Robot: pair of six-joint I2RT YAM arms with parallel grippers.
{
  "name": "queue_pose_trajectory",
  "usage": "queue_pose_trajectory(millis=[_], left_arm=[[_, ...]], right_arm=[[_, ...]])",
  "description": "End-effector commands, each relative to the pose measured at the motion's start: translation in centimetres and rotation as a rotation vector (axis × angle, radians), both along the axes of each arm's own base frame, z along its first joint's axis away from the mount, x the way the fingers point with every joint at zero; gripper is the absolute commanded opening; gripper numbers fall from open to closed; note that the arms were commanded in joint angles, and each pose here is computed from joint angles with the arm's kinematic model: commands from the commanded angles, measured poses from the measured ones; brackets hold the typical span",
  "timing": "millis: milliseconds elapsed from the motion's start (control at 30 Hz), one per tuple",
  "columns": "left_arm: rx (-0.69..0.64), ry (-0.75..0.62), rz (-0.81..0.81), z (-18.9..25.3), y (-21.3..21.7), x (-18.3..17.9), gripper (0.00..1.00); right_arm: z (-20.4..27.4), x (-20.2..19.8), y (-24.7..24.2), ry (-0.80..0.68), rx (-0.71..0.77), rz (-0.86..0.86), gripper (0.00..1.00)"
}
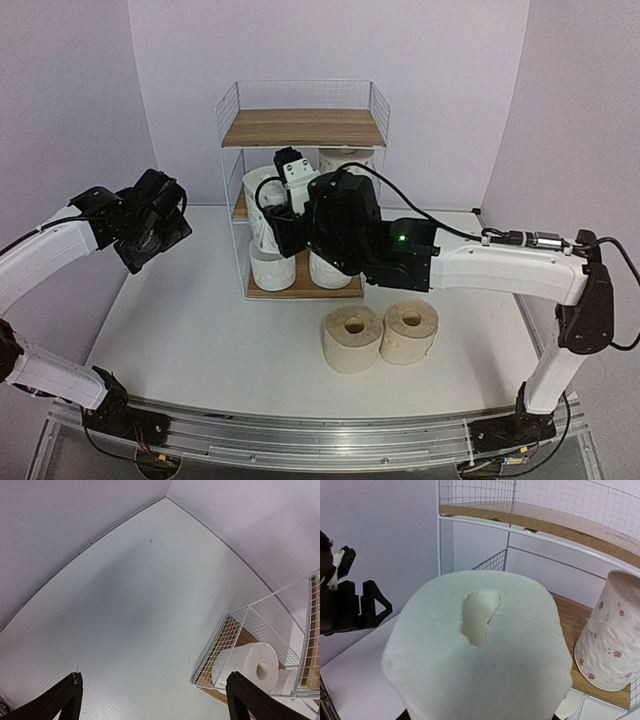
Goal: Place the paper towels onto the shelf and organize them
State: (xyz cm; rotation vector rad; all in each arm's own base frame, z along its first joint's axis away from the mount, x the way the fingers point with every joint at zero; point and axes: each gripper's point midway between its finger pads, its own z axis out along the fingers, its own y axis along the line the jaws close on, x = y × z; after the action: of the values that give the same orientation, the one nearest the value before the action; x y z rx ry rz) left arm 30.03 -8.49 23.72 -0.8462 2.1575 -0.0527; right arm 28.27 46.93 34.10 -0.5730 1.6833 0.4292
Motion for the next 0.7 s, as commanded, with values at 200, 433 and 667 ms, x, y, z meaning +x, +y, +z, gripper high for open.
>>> queue_pose_trajectory(millis=[200, 433, 667], left_arm=[[0.048, 0.026, -0.032, -1.4, 0.6, -0.2, 1.00], [0.066, 0.032, -0.033, -1.9, 1.1, -0.5, 1.00], [0.071, 0.044, -0.051, -2.3, 0.8, -0.2, 1.00]], right_arm=[[3.8, 2.5, 1.4, -0.054, 0.095, -0.037, 0.23], [4.9, 3.2, 1.9, -0.091, 0.089, -0.046, 0.23], [4.8, 5.4, 1.7, -0.112, 0.075, -0.098, 0.24]])
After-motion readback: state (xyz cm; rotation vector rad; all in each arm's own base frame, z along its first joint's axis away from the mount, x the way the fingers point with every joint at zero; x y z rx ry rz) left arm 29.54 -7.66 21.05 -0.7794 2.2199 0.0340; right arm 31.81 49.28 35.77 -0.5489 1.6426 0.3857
